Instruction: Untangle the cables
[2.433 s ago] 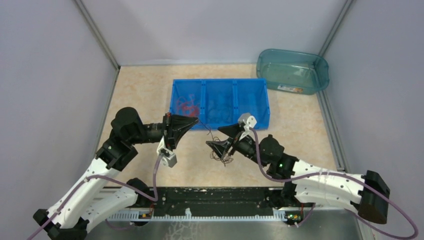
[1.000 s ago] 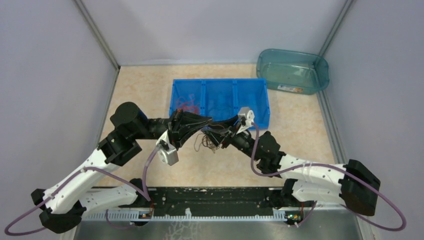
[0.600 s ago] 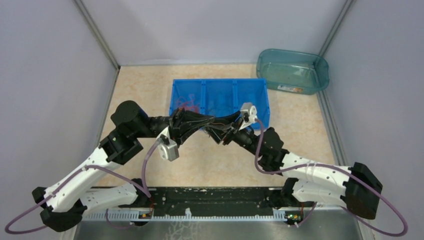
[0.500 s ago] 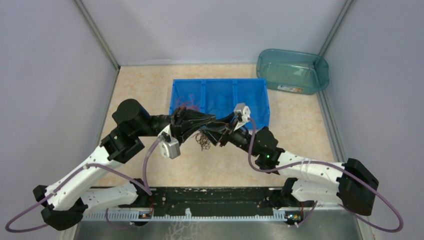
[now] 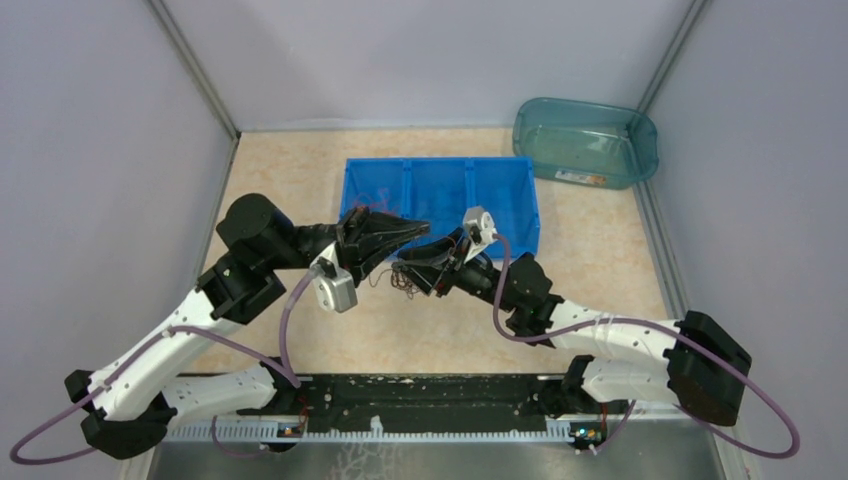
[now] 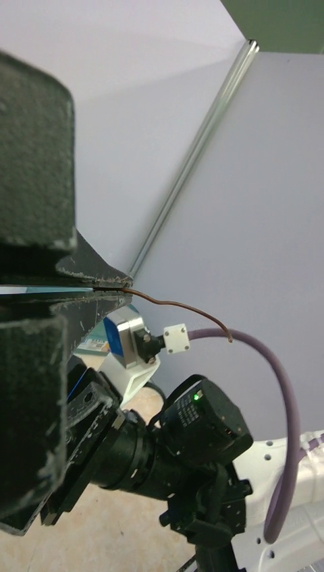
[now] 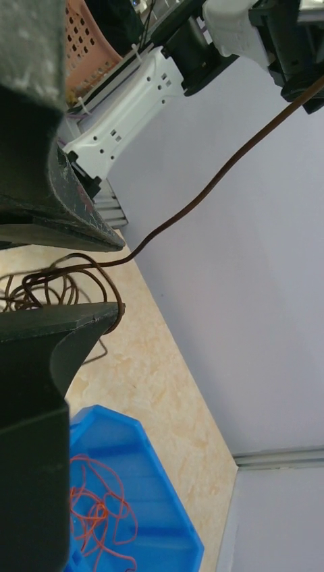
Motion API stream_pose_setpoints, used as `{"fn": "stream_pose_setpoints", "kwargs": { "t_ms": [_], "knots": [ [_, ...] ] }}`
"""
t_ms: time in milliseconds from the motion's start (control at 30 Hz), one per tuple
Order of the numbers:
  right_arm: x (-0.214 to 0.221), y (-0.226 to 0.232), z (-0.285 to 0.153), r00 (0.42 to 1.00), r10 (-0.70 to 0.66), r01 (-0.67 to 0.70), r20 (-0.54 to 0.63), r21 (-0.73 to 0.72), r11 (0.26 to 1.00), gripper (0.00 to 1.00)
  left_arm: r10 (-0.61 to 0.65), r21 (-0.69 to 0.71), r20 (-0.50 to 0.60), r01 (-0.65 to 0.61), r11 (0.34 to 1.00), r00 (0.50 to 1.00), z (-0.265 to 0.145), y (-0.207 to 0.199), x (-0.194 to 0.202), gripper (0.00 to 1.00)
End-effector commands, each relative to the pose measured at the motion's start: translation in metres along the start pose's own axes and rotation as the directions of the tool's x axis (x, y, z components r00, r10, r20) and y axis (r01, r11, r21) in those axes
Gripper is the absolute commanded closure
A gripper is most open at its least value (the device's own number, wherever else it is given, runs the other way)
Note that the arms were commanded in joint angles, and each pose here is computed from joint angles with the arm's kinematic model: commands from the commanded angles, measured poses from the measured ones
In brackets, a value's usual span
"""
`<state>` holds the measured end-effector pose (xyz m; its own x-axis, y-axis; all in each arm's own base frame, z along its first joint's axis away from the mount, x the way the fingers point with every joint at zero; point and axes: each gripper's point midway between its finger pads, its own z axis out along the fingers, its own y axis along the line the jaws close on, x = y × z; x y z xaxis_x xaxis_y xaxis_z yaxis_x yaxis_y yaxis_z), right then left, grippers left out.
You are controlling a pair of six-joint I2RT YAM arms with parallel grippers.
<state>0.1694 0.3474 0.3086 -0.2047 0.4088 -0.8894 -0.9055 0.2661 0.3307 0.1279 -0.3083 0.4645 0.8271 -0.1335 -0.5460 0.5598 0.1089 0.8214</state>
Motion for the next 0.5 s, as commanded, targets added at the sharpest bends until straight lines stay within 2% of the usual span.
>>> {"fn": "stream_pose_setpoints", "kwargs": {
  "t_ms": [0,333,467],
  "knots": [
    [-0.009,0.011,0.004,0.998,0.022,-0.018,0.051,-0.071,0.997,0.66,0.037,-0.064,0.058,-0.034,0.997,0.998,0.001,0.030,-0.029,1.00],
    [0.017,0.005,0.004,0.998,0.067,-0.066,0.011,-0.079,0.995,0.68,-0.025,-0.146,0.109,0.041,0.988,0.994,0.009,0.073,-0.054,1.00],
    [0.031,-0.001,-0.001,0.996,0.082,-0.083,-0.017,-0.055,0.995,0.69,0.000,-0.181,0.129,0.024,0.983,0.992,0.009,0.090,-0.067,1.00]
  ]
}}
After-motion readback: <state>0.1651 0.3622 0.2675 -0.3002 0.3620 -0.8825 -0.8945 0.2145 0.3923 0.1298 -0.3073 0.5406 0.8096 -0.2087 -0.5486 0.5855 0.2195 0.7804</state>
